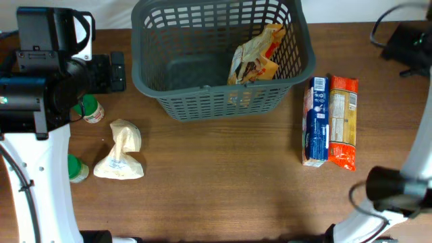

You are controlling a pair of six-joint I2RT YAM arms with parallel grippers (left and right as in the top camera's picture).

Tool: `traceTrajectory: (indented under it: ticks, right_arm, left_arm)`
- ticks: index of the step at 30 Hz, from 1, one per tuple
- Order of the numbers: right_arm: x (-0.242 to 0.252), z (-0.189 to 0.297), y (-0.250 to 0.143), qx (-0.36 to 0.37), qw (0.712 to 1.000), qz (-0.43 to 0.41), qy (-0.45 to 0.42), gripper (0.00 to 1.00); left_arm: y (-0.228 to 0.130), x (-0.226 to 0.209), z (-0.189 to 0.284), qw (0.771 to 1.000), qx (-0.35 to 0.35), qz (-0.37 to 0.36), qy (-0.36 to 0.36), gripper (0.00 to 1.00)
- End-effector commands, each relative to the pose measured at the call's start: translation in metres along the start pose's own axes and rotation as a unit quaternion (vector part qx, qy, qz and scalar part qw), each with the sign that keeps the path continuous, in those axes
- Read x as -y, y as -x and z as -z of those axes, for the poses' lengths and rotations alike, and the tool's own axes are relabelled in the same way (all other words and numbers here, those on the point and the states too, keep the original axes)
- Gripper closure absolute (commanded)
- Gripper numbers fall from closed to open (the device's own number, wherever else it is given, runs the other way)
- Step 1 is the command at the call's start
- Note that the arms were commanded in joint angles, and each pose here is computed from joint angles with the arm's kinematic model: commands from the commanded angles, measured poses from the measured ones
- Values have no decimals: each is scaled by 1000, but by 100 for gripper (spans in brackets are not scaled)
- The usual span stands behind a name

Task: Pack container
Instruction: 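Carry the brown pouch into the basket and release it, then grasp the orange-red snack package with the right gripper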

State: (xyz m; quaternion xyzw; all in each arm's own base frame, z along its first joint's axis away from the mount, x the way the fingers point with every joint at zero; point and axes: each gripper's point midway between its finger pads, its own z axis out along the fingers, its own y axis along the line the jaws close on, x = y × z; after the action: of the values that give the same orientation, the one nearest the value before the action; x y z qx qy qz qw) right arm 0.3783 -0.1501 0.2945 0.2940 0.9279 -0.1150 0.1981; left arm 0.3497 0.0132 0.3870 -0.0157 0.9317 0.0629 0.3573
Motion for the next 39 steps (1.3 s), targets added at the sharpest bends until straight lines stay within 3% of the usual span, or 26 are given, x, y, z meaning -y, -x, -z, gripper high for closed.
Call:
traceTrajectory:
  ticks: [1, 4, 10, 17, 22, 24, 26, 27, 29, 32, 36, 38, 39]
  right_arm:
    - [-18, -69, -43, -137, 989, 28, 56, 8]
    - [-28, -117, -72, -197, 978, 45, 56, 8]
    - [-42, -173, -108, -234, 968, 63, 65, 5]
    - [-42, -211, -144, -252, 963, 64, 64, 6]
    - [-39, -232, -173, -268, 960, 59, 58, 12]
    - [-39, -237, -182, -272, 959, 59, 57, 18]
    - [-37, -240, -189, -278, 957, 60, 56, 39]
    - [-37, -239, -189, -278, 957, 60, 56, 54]
    - [-37, -236, -186, -277, 957, 59, 56, 95]
    - [-37, -212, -165, -264, 961, 58, 61, 96]
    - [-38, -140, -99, -176, 980, 53, 81, 96]
    - [-44, -66, -54, -84, 989, 53, 113, 96]
    - [-51, -7, -30, -10, 988, 65, 138, 96]
  left_arm:
    - [0, -2, -3, 1000, -2, 3, 2, 1]
    - [1, -2, -2, 1000, 0, 4, 2, 1]
    - [7, -1, -3, 1000, 11, 5, 2, 1]
    - [7, -1, -3, 1000, 10, 5, 2, 1]
    - [5, -2, -3, 1000, 6, 5, 2, 1]
    - [3, -2, -3, 1000, 4, 4, 2, 1]
    - [3, -2, -3, 1000, 3, 4, 2, 1]
    - [3, -2, -3, 1000, 3, 4, 2, 1]
    - [3, -2, -3, 1000, 3, 4, 2, 1]
    - [3, -1, -3, 1000, 3, 4, 1, 1]
    - [3, -2, -3, 1000, 3, 4, 2, 1]
    - [3, -2, -3, 1000, 3, 4, 2, 1]
    - [3, -2, -3, 1000, 3, 4, 2, 1]
